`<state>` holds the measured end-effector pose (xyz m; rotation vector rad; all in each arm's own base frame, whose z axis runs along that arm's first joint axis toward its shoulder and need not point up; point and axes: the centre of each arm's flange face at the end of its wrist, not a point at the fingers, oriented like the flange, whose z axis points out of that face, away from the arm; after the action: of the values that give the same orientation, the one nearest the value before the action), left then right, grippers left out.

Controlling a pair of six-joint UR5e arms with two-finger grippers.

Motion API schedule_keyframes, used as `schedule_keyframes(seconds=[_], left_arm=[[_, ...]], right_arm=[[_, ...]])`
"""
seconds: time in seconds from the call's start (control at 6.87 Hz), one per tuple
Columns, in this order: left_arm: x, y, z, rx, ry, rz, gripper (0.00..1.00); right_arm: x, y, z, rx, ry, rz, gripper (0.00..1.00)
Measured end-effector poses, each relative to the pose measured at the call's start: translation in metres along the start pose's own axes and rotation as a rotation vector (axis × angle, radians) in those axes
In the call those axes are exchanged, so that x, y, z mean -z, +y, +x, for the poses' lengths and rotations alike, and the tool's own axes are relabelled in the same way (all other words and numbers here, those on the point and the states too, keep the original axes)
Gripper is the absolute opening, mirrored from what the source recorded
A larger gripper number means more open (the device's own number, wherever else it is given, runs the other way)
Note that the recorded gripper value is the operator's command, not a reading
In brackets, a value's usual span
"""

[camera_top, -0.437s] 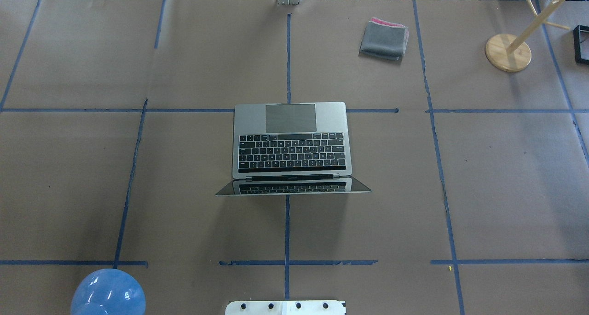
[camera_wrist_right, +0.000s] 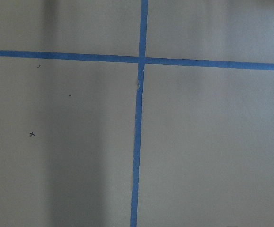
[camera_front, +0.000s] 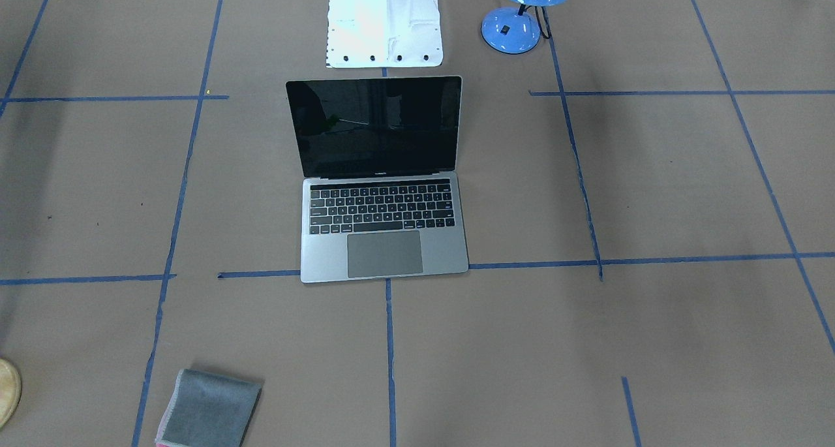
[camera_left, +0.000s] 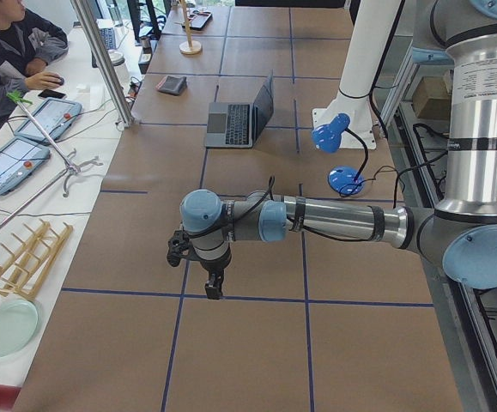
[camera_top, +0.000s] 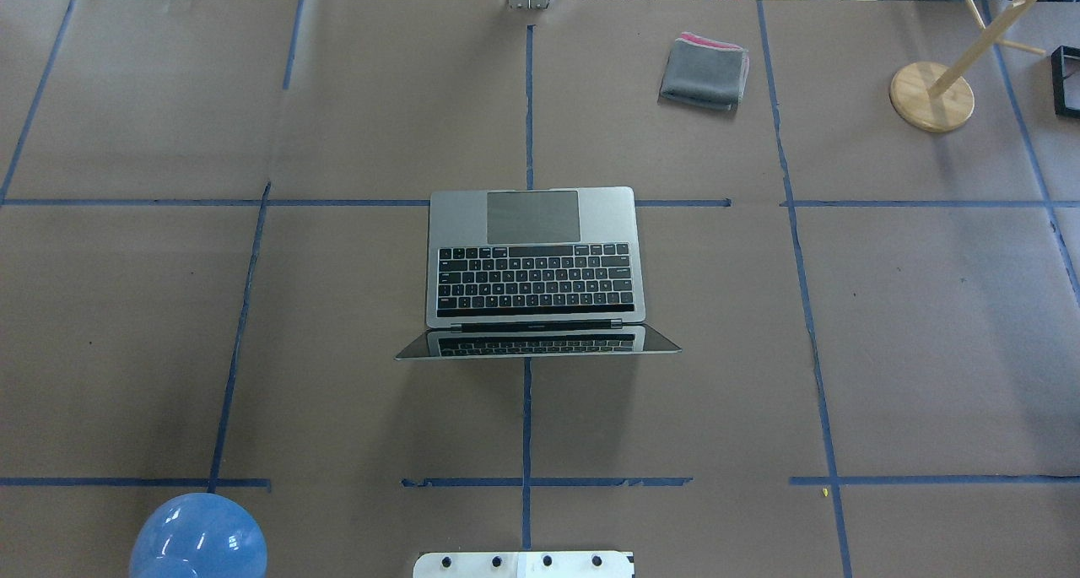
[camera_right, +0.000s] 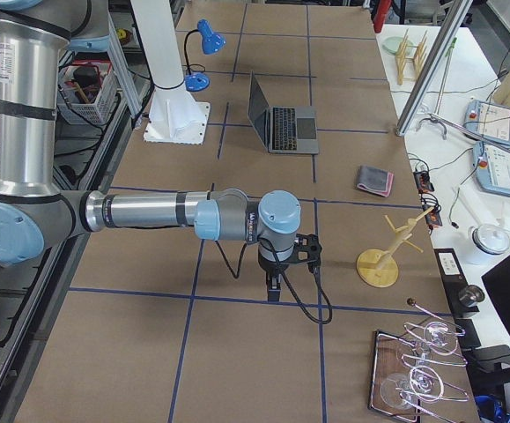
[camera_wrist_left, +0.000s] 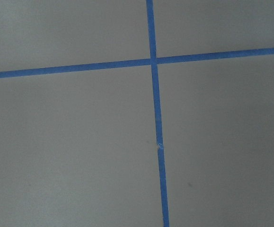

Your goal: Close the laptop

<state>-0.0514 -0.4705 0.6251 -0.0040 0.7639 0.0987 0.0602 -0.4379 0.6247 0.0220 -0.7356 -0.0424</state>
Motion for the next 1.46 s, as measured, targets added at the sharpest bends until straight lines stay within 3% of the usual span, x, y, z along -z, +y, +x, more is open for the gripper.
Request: schedule_keyframes(seconds=[0.58, 1.02, 1.31, 1.46], left_arm=[[0.022, -0.018, 0.020, -0.074, -0.005, 0.074, 1.00], [0.032, -0.032, 0.042, -0.140, 0.014, 0.121, 1.00], [0.018, -0.041, 0.093, -0.206, 0.046, 0.093, 1.00], [0.012, -0.042, 0.129, -0.194, 0.060, 0.078, 1.00]], right_arm=[[0.012, -0.003, -0.015, 0.016, -0.019, 0.025, 1.00], [0.024, -0.009, -0.042, 0.064, -0.127, 0.069, 0.99], [0.028, -0.014, -0.099, 0.065, -0.163, 0.064, 0.99], [0.032, -0.014, -0.139, 0.035, -0.183, 0.070, 0.99]])
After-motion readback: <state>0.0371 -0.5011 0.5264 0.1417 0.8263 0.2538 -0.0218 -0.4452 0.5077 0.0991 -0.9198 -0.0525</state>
